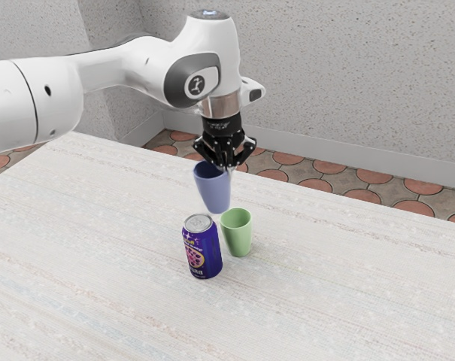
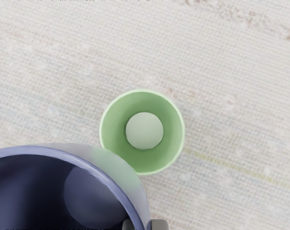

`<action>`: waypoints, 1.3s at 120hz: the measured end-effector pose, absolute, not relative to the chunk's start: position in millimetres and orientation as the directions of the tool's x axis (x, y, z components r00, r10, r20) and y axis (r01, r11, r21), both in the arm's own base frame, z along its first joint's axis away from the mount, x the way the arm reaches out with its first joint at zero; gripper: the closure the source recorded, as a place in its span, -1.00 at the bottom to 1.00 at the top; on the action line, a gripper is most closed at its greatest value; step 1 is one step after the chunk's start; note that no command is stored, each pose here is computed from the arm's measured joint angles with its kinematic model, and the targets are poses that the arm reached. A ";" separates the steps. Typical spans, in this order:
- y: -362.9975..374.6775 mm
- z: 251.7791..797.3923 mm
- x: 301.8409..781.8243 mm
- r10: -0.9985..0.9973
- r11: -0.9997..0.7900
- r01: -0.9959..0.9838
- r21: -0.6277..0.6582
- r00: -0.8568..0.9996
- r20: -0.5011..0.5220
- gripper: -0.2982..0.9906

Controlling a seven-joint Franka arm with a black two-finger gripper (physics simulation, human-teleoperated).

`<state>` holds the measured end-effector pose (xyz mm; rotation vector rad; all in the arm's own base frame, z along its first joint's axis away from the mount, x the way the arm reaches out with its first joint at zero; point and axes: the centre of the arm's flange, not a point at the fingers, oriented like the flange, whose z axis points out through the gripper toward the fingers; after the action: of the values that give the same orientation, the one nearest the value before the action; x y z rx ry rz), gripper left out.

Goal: Place the left cup onto the right cup

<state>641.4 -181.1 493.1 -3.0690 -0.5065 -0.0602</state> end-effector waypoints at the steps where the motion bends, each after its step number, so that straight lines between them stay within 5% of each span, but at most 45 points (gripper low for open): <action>1: -182.1 492.2 641.9 0.319 -0.947 0.320 -0.025 0.947 0.042 0.68; 156: -191.4 439.9 691.3 0.255 -0.966 0.255 -0.049 0.967 -0.007 0.68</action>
<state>691.3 -191.4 439.9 -3.0684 -0.3983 0.0199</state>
